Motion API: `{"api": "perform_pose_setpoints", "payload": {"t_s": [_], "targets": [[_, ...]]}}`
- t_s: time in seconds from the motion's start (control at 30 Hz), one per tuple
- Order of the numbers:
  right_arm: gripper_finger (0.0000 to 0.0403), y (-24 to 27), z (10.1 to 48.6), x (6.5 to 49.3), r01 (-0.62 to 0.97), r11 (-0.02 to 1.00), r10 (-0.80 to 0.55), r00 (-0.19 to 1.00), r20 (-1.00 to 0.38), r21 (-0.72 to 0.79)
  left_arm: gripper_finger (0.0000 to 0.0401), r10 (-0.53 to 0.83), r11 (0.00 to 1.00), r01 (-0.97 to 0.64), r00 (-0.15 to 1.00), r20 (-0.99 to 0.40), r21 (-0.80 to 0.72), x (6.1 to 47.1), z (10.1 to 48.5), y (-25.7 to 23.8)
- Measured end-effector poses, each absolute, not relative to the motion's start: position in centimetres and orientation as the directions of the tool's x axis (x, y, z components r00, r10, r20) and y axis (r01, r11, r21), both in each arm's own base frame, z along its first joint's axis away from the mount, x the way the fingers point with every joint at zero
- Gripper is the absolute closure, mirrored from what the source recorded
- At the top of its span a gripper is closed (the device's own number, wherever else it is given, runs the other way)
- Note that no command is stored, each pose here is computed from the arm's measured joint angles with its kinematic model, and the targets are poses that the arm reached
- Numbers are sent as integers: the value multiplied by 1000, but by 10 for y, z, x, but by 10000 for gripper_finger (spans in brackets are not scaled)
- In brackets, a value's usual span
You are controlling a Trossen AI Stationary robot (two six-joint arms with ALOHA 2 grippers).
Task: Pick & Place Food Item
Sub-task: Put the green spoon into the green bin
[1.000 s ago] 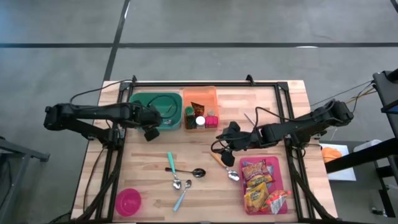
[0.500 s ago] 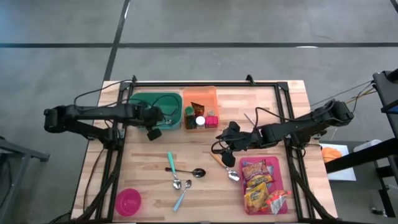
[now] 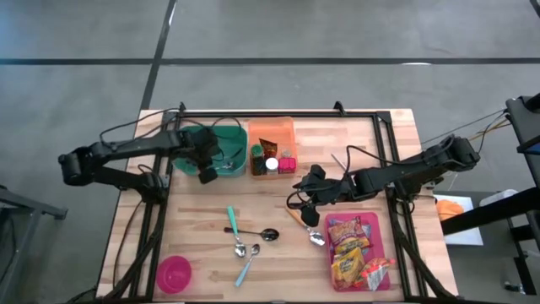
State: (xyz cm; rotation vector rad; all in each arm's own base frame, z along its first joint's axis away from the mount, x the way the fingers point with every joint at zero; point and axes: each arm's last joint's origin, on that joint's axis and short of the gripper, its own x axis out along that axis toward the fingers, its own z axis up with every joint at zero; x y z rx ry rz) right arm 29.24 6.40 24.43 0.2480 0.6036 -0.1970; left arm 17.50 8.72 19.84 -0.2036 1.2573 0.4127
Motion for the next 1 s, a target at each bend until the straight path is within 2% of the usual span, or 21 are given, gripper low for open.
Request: {"api": "perform_pose_setpoints", "payload": {"t_s": [0.4,0.53,0.83,1.0], "targets": [[103,64,244,292,255,952,-110,806,-582,173,401,120,732,-681,137,-983,-6,183,172,101],[103,64,244,292,256,951,-110,806,-582,175,401,110,737,-676,115,-987,4,187,163,104],[103,67,244,292,244,954,-100,807,-582,175,401,120,845,-533,130,-984,33,194,156,107],[103,70,244,291,235,956,-93,807,-582,173,396,109,847,-530,107,-988,36,195,151,108]]}}
